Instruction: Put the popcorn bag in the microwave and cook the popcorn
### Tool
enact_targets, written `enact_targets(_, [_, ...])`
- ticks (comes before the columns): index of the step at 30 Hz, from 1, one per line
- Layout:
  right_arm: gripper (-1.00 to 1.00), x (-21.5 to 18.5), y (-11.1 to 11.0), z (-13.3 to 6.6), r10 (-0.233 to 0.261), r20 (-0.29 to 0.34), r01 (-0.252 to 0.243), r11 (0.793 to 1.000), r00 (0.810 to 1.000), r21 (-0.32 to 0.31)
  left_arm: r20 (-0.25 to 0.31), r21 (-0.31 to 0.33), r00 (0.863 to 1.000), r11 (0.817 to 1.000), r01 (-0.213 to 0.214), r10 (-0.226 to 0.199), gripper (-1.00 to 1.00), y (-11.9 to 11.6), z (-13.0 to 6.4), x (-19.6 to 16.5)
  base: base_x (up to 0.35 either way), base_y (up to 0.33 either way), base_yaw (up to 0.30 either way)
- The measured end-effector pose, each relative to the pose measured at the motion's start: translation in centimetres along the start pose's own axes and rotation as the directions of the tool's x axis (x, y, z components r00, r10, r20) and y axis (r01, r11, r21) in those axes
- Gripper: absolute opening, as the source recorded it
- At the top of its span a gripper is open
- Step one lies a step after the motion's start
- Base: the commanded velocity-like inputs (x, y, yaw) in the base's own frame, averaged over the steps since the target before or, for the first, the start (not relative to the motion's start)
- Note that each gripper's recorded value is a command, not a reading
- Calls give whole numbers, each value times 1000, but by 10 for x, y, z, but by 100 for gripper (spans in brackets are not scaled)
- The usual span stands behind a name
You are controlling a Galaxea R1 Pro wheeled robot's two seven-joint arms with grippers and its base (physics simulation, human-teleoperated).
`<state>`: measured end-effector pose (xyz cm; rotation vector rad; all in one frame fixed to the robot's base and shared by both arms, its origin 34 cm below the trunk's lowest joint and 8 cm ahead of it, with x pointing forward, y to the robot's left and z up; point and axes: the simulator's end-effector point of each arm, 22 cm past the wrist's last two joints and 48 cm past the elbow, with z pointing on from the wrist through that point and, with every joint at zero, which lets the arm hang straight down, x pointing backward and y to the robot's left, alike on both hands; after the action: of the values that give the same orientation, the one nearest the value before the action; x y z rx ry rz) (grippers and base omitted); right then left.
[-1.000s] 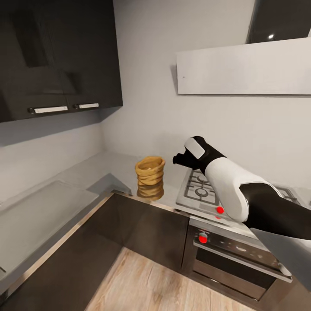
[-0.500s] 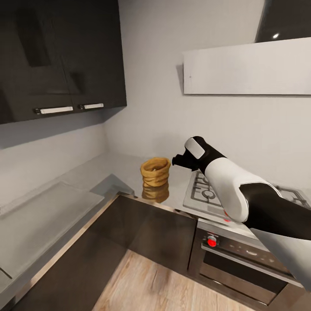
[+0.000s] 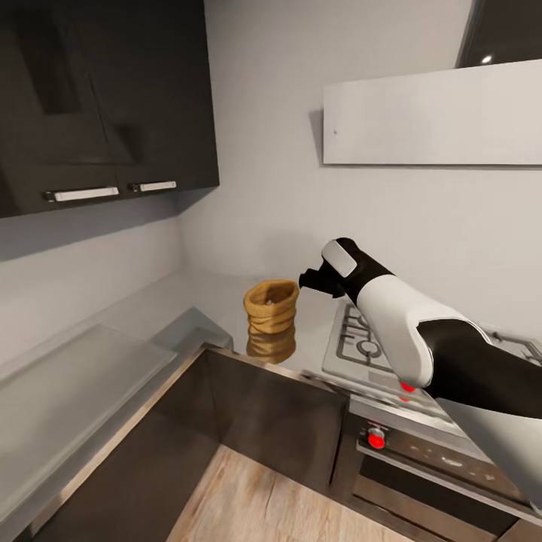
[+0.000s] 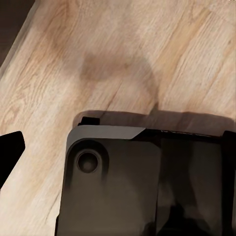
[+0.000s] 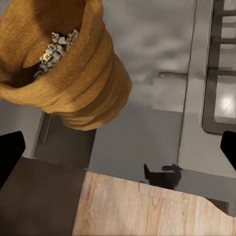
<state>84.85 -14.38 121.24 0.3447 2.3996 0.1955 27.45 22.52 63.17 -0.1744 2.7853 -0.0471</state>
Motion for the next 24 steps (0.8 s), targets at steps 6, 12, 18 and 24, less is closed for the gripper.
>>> enact_targets(6, [100, -4, -3, 6, 36, 40, -36, 999, 999, 3, 0, 0, 1000, 1000, 1, -1, 100, -1, 0, 0, 14, 0, 0])
enact_targets(12, [100, 10, -8, 26, 94, 74, -93, 996, 993, -15, 0, 1, 1000, 1000, 1, -1, 100, -1, 0, 0, 196, 0, 0])
enact_targets(18, [100, 22, -6, 36, 103, 64, -101, 994, 993, -42, 0, 1, 1000, 1000, 1, -1, 100, -1, 0, 0, 17, 0, 0])
enact_targets(24, [100, 25, -10, 41, 125, 86, -122, 992, 988, -38, 1, 2, 1000, 1000, 1, -1, 100, -1, 0, 0, 95, 0, 0])
